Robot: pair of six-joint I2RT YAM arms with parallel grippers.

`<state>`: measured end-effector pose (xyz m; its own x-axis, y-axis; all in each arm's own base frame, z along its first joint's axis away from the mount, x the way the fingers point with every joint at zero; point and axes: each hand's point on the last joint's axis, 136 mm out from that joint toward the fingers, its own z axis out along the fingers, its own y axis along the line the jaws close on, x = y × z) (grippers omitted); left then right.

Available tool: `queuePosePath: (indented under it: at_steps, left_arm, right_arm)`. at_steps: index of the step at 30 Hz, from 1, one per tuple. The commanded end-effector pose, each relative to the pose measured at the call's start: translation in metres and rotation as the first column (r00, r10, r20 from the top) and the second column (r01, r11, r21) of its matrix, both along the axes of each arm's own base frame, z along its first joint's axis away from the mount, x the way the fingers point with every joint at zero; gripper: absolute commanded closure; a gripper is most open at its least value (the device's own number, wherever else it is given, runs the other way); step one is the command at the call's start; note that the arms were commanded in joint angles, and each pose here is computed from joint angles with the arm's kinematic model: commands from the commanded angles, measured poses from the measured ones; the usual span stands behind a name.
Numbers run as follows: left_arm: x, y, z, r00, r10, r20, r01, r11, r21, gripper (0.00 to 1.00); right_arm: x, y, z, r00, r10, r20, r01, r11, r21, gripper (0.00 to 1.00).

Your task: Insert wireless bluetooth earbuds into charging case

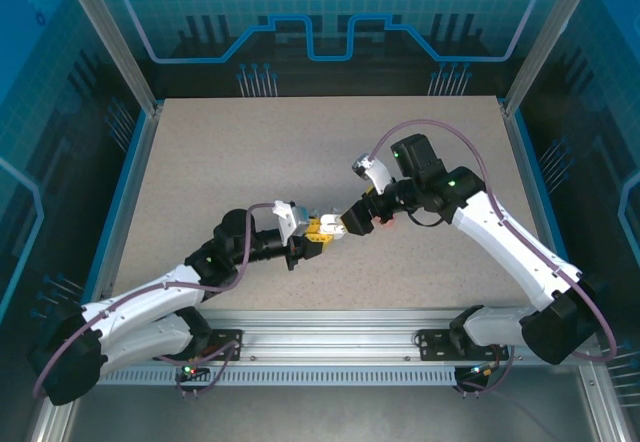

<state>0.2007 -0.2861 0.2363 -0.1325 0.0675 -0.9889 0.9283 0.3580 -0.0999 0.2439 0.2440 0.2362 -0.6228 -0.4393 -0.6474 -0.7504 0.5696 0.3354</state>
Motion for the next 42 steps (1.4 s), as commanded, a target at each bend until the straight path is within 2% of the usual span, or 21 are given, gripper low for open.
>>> queuePosePath:
  at_steps: [1, 10, 18, 22, 29, 42]
  left_arm:
    - [-0.004, 0.001, 0.017, 0.999, -0.005, 0.043, 0.008, 0.999, -0.054, 0.88]
    - [-0.003, 0.001, 0.015, 0.999, -0.003, 0.040, 0.005, 0.999, -0.048, 0.88]
    - [-0.004, 0.002, 0.014, 0.999, 0.000, 0.043, 0.002, 0.999, -0.049, 0.88]
    - [-0.003, 0.002, 0.013, 0.999, 0.003, 0.042, 0.000, 0.999, -0.053, 0.88]
    - [-0.003, 0.002, 0.016, 0.999, 0.005, 0.048, -0.001, 0.997, -0.080, 0.88]
    - [-0.003, 0.003, 0.017, 0.999, 0.007, 0.050, -0.003, 0.997, -0.077, 0.88]
  right_arm:
    - [-0.006, -0.011, -0.011, 1.000, -0.009, -0.007, 0.008, 0.998, -0.063, 0.00]
    - [-0.003, 0.003, 0.013, 1.000, 0.007, 0.023, -0.007, 0.999, 0.039, 0.00]
    - [-0.005, -0.012, 0.022, 0.996, -0.027, 0.084, 0.026, 1.000, 0.011, 0.00]
    - [-0.007, -0.016, 0.029, 0.992, -0.053, 0.114, 0.047, 0.998, 0.050, 0.00]
    - [-0.022, -0.009, 0.015, 1.000, 0.002, 0.026, -0.003, 0.998, 0.061, 0.00]
    - [-0.017, 0.003, 0.005, 1.000, 0.027, 0.003, -0.028, 0.998, 0.060, 0.00]
